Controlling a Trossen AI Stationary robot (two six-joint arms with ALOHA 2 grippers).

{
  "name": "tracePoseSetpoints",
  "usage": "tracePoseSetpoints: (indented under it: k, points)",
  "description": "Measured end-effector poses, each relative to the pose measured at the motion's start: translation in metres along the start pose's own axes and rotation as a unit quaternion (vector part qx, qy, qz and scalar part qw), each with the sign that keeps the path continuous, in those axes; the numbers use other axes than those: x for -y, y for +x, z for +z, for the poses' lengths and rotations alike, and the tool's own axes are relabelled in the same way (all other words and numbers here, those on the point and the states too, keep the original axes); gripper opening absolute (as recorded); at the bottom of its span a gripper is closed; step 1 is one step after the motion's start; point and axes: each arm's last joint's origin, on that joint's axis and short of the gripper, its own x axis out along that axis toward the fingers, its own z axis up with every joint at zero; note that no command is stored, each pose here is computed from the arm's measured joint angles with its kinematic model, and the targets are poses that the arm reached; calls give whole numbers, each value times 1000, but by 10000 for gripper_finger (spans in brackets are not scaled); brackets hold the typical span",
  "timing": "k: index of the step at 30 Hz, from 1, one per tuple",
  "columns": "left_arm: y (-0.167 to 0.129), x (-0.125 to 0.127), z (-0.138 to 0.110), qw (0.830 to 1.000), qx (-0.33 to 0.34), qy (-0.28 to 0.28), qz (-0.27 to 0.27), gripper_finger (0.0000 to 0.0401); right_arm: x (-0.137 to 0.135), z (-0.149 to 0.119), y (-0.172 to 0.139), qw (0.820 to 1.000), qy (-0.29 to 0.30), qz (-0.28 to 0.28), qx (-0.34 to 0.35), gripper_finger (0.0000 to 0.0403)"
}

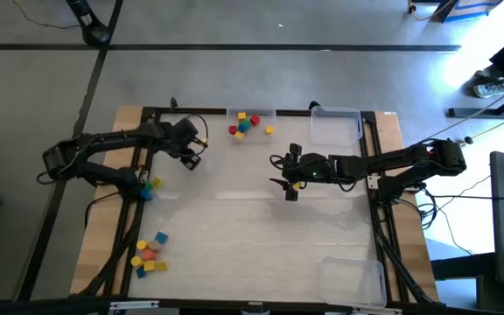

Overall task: Sort blocks by size
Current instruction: Adjust the green cylinder block

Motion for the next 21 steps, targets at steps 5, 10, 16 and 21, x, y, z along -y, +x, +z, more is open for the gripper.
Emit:
tracePoseSetpoints:
  k: [5, 10, 16, 21]
  points:
    - [-3, 16, -4, 999, 2, 48, -21, 135, 0, 0, 0, 1000, 0, 0, 1, 250]
    - [-5, 26, -8, 995, 2, 97, -30, 135, 0, 0, 0, 1000, 0, 0, 2, 250]
    - [-5, 29, -9, 994, 3, 107, -32, 136, 0, 0, 0, 1000, 0, 0, 2, 250]
    - [-5, 28, -9, 994, 5, 107, -32, 136, 0, 0, 0, 1000, 0, 0, 2, 250]
